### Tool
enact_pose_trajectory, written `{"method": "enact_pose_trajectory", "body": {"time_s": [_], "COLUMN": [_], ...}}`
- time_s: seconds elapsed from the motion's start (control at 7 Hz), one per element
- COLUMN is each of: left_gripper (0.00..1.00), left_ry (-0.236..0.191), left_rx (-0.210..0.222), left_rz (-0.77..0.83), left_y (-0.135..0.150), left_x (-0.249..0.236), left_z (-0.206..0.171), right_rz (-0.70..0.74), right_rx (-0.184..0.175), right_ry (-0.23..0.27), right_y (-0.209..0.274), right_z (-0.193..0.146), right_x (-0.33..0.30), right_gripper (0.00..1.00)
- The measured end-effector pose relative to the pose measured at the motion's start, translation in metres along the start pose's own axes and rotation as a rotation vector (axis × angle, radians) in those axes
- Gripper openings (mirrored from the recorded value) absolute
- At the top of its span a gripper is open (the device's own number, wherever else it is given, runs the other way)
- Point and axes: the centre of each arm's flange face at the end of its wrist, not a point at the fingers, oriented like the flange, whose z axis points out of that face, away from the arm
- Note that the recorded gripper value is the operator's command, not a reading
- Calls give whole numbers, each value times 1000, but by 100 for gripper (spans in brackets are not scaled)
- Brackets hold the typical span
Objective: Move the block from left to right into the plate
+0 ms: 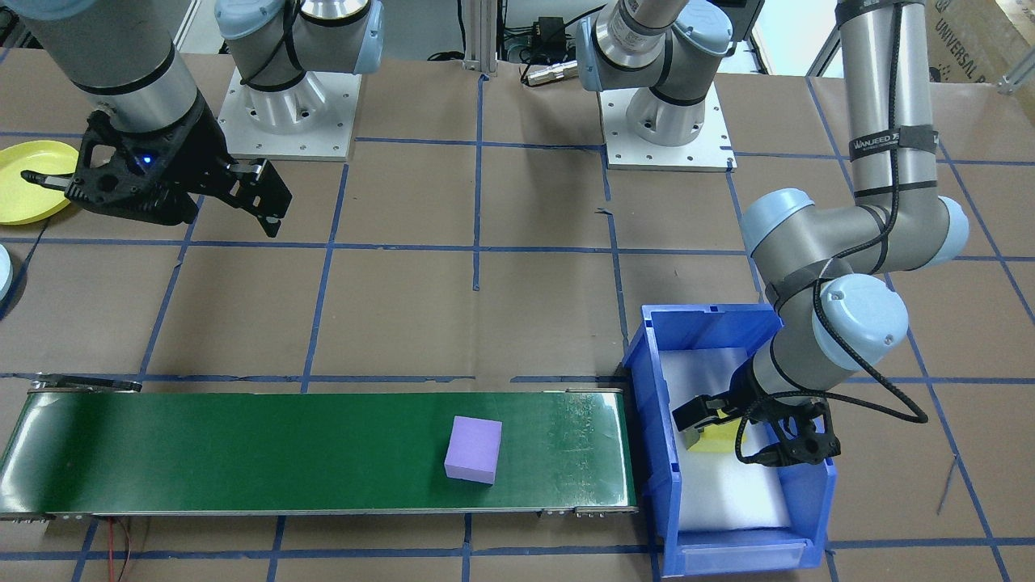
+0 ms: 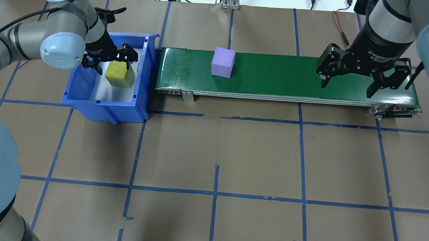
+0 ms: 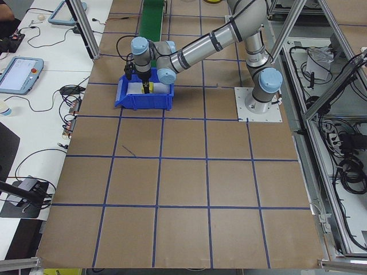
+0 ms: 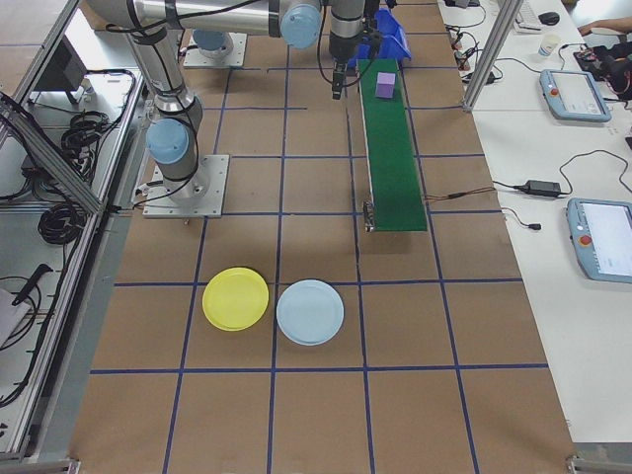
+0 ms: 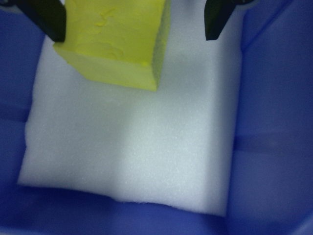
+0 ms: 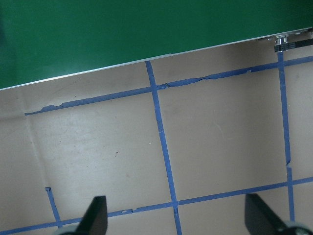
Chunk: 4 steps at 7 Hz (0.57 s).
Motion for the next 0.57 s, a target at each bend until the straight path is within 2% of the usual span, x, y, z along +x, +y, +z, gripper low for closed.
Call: {"method": "enact_pose_trajectory", "body": {"time_s": [0.29, 0.57], "left_gripper": [100, 100], "left_ry": [-1, 0], "left_rx": [9, 50], "left_rz": [5, 15], "left_y": [-1, -4], "left_x": [0, 1], "left_z": [-3, -24], "right_rz": [41, 55], "right_rx": [10, 20], "right_ry": [-10, -23], "right_y": [-15, -36], "right_z": [-6, -13], "right_x": [35, 110], "right_gripper": [100, 100]}}
